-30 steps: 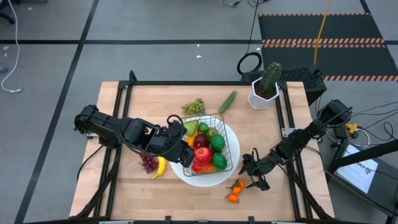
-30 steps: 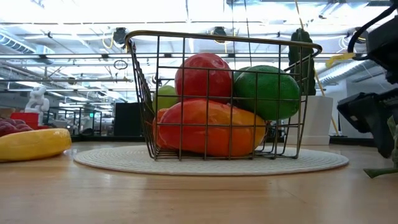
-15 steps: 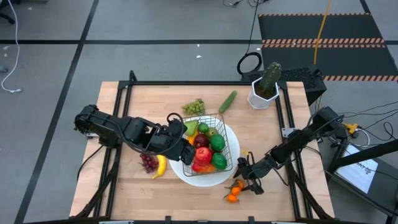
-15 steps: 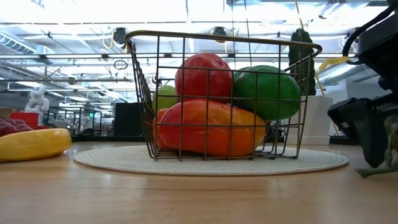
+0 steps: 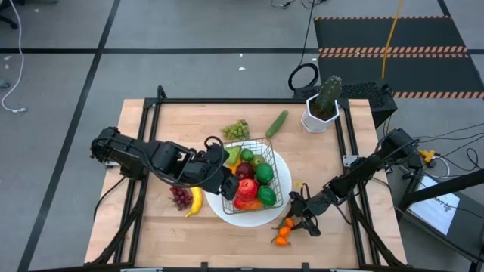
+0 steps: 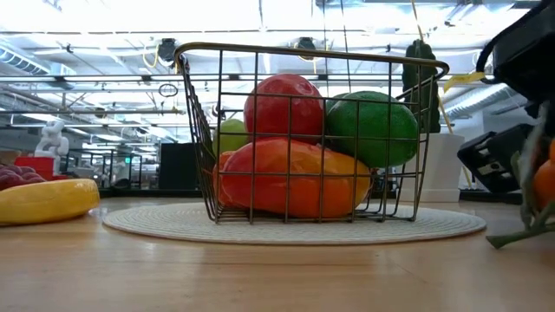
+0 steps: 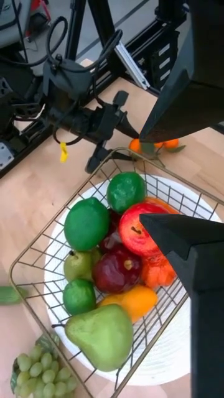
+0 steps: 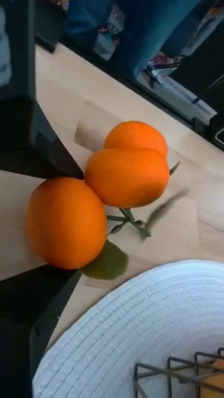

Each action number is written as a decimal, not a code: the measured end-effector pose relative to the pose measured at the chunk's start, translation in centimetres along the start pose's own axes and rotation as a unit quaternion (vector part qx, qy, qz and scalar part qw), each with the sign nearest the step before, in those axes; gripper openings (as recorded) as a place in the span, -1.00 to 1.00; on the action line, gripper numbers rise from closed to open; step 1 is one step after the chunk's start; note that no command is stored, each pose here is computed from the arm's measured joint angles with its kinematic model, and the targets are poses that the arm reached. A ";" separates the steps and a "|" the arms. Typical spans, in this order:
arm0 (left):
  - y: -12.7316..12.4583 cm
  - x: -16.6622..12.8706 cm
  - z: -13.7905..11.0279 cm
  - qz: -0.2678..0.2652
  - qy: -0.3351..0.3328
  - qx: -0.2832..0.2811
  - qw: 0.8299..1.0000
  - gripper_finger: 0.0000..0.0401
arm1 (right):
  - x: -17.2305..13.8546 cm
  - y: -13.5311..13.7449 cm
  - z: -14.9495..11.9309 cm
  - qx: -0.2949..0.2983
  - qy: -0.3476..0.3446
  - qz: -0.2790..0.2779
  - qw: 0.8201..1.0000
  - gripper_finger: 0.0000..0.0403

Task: Build produce basket
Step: Put the oranges into the black wire basket

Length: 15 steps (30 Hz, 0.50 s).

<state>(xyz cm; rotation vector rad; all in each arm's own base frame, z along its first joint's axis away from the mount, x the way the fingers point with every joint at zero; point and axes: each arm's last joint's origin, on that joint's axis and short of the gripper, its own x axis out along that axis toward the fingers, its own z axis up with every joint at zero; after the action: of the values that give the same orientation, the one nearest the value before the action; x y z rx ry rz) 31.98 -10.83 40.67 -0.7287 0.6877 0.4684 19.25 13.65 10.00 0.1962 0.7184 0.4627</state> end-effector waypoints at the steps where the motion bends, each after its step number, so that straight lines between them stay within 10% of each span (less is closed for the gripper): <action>1: 0.0 0.0 0.1 0.000 0.000 0.002 1.000 -0.02 | -0.1 0.0 0.1 0.003 -0.001 0.000 1.000 -0.01; 15: 0.2 0.2 0.4 0.003 -0.003 0.002 1.000 -0.02 | -0.2 0.7 1.1 0.078 -0.044 0.054 0.994 0.00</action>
<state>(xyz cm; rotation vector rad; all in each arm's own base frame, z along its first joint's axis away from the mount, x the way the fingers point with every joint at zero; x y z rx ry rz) 32.12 -10.43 40.68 -0.7223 0.6849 0.4742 19.64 14.13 11.17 0.4023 0.6606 0.4982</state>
